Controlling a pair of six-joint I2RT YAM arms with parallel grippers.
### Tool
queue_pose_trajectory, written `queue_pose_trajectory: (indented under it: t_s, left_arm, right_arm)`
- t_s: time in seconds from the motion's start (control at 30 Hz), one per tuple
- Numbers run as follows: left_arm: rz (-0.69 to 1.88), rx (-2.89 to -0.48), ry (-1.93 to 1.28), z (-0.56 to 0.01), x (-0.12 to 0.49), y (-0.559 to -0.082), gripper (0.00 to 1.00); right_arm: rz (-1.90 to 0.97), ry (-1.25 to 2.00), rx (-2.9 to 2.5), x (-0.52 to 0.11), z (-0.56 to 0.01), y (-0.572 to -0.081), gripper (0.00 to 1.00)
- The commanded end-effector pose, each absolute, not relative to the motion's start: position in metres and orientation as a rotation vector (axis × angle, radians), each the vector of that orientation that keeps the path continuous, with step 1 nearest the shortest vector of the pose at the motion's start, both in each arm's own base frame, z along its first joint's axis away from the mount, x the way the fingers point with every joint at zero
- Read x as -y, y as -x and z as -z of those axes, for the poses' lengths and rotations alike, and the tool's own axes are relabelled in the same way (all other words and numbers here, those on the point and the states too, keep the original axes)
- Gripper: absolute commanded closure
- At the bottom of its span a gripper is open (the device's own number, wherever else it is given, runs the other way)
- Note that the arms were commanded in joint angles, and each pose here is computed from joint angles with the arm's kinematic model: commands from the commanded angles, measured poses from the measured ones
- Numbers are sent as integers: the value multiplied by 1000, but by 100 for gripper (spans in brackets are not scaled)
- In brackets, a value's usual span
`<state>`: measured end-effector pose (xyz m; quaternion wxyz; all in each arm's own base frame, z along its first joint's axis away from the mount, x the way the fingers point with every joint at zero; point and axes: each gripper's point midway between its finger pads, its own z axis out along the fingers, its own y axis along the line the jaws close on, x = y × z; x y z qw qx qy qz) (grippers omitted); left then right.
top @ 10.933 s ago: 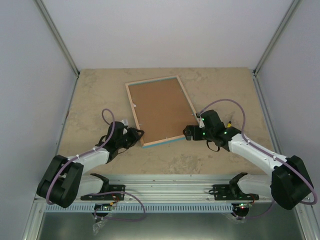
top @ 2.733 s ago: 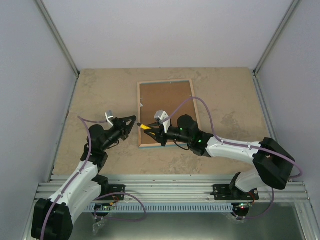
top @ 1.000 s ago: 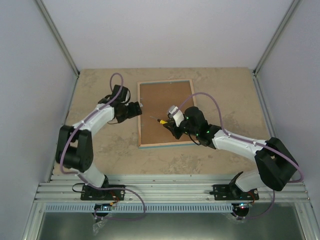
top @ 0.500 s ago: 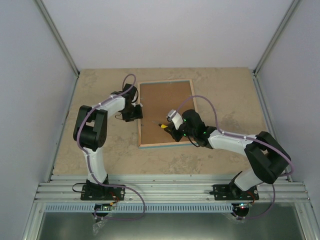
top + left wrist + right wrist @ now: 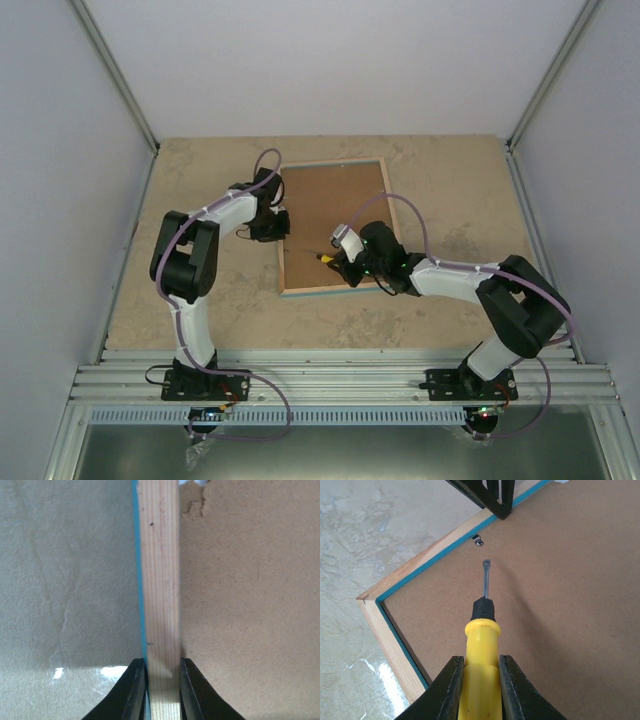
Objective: Take the photo out of the frame
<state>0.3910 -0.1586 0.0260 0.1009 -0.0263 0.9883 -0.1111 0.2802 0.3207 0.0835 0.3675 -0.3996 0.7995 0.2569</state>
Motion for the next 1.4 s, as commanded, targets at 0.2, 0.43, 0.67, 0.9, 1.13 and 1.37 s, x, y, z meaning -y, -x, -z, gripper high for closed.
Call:
queue_pose_trajectory:
  t_s: [0.2, 0.43, 0.67, 0.9, 1.13, 1.37]
  left_arm:
    - [333, -2956, -105, -28, 194, -358, 93]
    - [384, -2956, -108, -29, 201, -356, 93]
    - [379, -2960, -109, -27, 203, -355, 94]
    - [366, -2968, -114, -24, 204, -354, 95]
    - [367, -2967, -113, -25, 204, -354, 97]
    - [365, -2959, -120, -28, 204, -356, 97]
  right_arm:
    - [-666, 1027, -2003, -334, -95, -284, 99]
    - [-662, 1035, -2033, -339, -86, -285, 100]
    - [-647, 1038, -2060, -341, -76, -288, 99]
    - [-632, 1033, -2076, -343, -70, -293, 99]
    - [-645, 1067, -2097, -345, -64, -289, 100]
    - [-654, 1129, -2121, -350, -58, -279, 100]
